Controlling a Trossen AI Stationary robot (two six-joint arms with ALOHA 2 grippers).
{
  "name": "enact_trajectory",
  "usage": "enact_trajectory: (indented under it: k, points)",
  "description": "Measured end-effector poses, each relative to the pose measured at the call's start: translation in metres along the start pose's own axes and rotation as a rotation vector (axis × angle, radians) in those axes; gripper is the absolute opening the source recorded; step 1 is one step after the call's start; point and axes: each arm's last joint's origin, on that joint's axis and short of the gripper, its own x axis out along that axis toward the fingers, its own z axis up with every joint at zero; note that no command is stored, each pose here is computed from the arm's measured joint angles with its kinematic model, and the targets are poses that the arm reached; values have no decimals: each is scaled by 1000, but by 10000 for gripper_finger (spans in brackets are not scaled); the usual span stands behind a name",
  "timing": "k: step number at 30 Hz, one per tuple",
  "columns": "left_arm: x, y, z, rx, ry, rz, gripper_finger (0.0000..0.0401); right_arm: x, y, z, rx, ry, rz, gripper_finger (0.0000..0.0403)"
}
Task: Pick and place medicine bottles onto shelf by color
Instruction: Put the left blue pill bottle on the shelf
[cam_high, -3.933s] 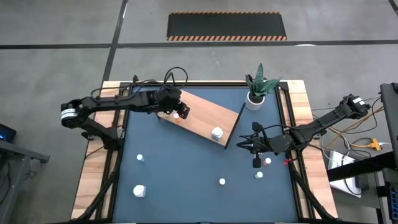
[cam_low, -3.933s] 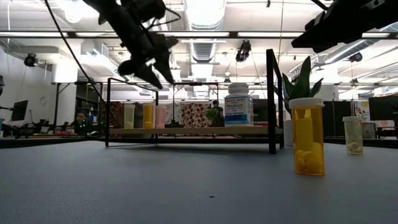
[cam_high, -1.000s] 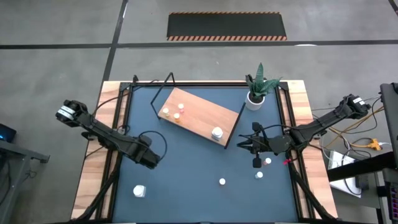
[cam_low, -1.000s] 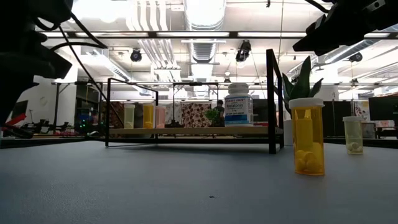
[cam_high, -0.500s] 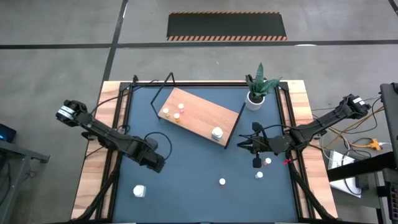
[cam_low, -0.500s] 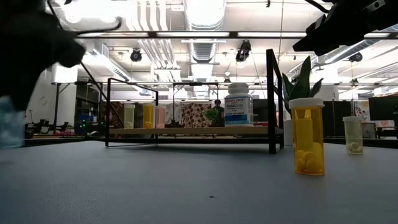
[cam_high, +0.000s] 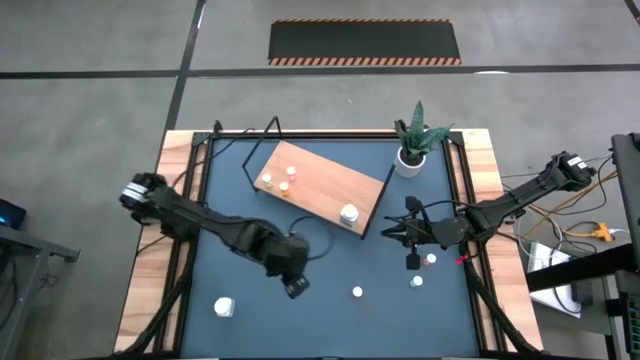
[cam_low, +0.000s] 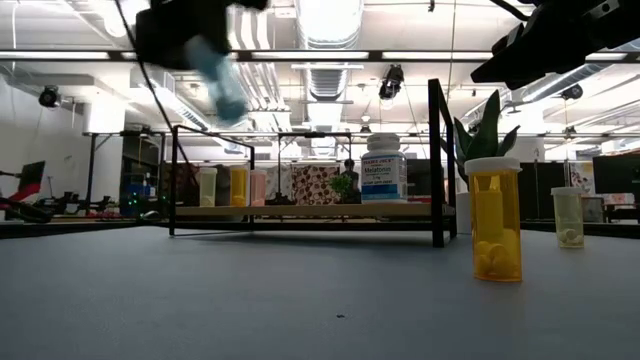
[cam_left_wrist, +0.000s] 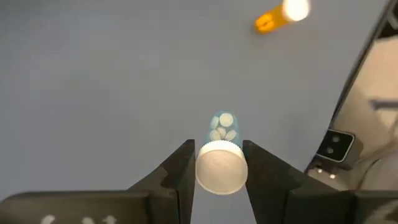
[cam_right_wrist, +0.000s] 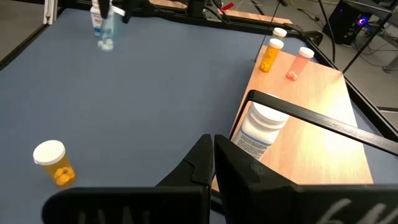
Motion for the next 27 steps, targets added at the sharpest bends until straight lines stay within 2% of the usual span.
enact_trajectory:
  k: [5,8,12,20,27]
  points:
    - [-13,-9,40,168,16,92,93,0,0,0,0,0,0,9]
    - [-16,-2,63,244,4,176,93,0,0,0,0,0,0,9]
    - [-18,15,89,337,0,223,93,0,0,0,-1,1,0,9]
    - [-18,76,127,285,4,364,92,0,0,-1,-4,7,0,9]
    - [-7,109,134,256,36,430,92,0,0,-1,-4,7,0,9]
